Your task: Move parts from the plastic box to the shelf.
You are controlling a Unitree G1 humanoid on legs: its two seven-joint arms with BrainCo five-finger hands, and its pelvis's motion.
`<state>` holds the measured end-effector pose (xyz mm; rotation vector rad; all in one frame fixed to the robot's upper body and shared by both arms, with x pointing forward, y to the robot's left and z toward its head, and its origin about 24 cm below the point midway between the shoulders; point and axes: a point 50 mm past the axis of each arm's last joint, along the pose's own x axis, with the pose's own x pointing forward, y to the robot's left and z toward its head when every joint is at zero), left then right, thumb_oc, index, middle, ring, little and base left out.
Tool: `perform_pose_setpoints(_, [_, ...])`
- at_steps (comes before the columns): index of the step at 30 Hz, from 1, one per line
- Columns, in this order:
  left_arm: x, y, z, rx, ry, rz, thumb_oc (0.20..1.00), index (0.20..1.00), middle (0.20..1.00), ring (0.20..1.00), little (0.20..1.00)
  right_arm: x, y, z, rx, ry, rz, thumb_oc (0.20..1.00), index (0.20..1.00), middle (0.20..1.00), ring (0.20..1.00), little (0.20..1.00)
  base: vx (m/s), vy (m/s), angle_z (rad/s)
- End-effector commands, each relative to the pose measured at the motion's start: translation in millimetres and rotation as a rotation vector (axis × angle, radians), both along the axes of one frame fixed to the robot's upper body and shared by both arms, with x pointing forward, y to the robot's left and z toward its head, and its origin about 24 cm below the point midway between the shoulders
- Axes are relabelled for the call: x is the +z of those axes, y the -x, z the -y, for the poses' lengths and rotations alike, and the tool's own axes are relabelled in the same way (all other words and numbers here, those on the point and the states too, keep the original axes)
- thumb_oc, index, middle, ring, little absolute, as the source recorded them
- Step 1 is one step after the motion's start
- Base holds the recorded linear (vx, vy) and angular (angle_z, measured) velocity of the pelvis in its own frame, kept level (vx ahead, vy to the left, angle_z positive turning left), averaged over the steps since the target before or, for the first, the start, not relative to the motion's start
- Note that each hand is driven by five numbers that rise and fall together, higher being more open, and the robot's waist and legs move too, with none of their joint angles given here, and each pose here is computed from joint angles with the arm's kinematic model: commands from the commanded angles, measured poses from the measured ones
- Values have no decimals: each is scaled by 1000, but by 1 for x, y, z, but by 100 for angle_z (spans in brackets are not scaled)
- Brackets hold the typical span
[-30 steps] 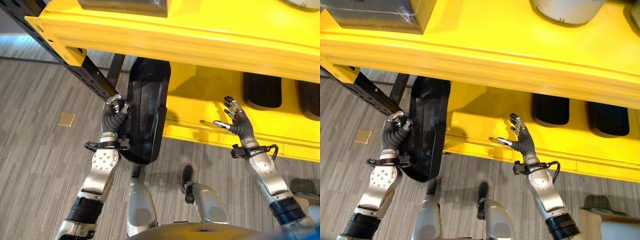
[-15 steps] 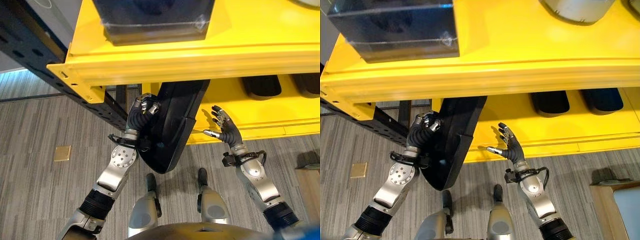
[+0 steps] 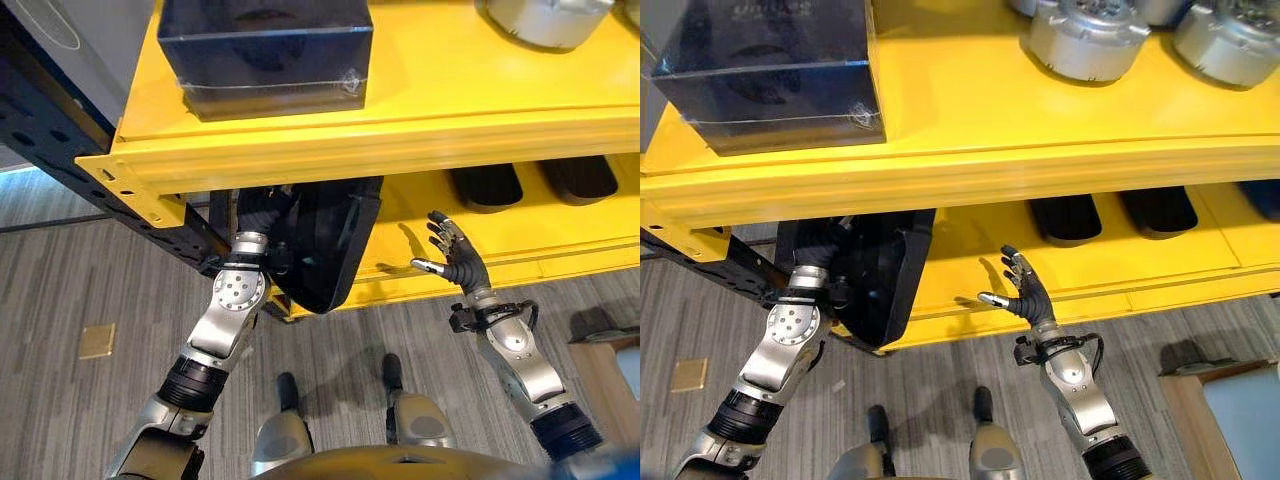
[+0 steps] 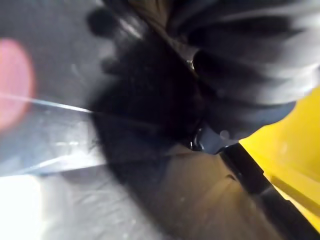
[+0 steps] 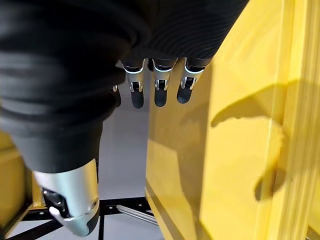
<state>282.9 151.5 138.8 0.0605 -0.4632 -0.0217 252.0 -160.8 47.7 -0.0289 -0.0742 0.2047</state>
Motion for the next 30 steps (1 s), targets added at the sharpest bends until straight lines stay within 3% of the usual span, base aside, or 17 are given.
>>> perform_pose_setpoints(1, [30, -13, 2, 21, 107, 136, 200, 200, 200, 200, 200, 16, 0, -11, 44, -72, 72, 1000, 1000, 1000, 1000, 1000, 19, -6, -17])
perform_pose_setpoints(5, [32, -19, -1, 64, 140, 133, 200, 200, 200, 200, 200, 13, 1, -11, 45, -76, 60, 1000, 1000, 1000, 1000, 1000, 7, 0, -5])
perform_pose_setpoints(15, [56, -67, -39, 412, 308, 122, 200, 200, 200, 200, 200, 5, 7, -21, 92, -89, 20, 1000, 1000, 1000, 1000, 1000, -2, -3, -1])
perform_pose_setpoints(21, [94, -98, -49, 468, 379, 104, 200, 200, 200, 200, 200, 21, -1, -33, 160, -91, 82, 1000, 1000, 1000, 1000, 1000, -237, -34, 6])
perform_pose_setpoints(30, [134, -107, -55, 483, 414, 144, 200, 200, 200, 200, 200, 36, -8, -37, 167, -115, 143, 1000, 1000, 1000, 1000, 1000, -132, -45, 11])
